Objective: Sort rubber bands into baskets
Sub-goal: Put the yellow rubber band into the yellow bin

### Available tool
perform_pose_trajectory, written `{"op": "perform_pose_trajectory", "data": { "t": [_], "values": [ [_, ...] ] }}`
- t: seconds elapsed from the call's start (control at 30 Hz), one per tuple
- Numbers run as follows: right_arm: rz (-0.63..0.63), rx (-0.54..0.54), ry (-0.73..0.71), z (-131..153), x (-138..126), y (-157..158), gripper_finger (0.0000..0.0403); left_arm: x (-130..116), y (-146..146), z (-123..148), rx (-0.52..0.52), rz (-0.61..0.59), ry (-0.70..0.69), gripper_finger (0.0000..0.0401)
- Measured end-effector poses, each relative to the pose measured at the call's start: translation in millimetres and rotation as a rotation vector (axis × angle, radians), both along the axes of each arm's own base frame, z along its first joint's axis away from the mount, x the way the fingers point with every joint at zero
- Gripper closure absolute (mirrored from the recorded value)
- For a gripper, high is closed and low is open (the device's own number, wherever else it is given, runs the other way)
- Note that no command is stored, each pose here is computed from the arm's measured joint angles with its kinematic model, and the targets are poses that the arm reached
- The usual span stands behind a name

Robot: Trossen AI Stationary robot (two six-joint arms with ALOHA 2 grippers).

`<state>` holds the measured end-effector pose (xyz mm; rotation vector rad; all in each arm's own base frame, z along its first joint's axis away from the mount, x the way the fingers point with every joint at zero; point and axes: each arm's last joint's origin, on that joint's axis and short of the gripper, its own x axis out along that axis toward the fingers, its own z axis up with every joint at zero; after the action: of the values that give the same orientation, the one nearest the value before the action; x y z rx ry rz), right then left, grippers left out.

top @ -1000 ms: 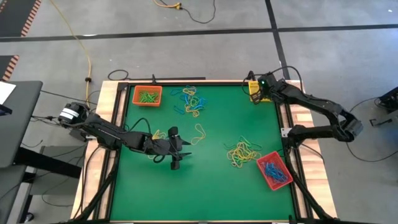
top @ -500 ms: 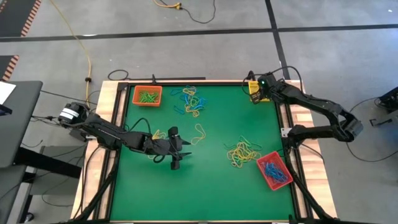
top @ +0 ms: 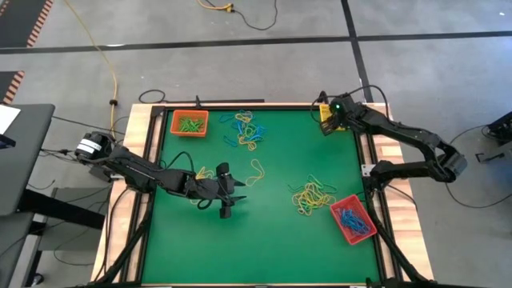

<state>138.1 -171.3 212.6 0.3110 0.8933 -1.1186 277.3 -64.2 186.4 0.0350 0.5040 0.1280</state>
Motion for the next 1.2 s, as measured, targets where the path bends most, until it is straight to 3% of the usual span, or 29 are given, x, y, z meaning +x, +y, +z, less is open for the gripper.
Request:
{"op": "perform_pose_trajectory", "data": {
  "t": [0.3,0.73,1.0,1.2],
  "values": [
    [0.34,0.144,-0.189,1,28,22,0.0224,0,0,0,0.007,-0.004,0.001,0.0216],
    [0.801,0.065,-0.319,10,94,103,0.0237,0,0,0,0.007,-0.004,0.002,0.0216],
    [1.033,0.019,-0.352,-18,141,146,0.0237,1,0,-4,0.011,-0.004,0.016,0.0216],
    [1.068,-0.025,-0.309,-53,164,157,0.0237,3,-1,-8,0.013,-0.003,0.028,0.0216]
  ]
}}
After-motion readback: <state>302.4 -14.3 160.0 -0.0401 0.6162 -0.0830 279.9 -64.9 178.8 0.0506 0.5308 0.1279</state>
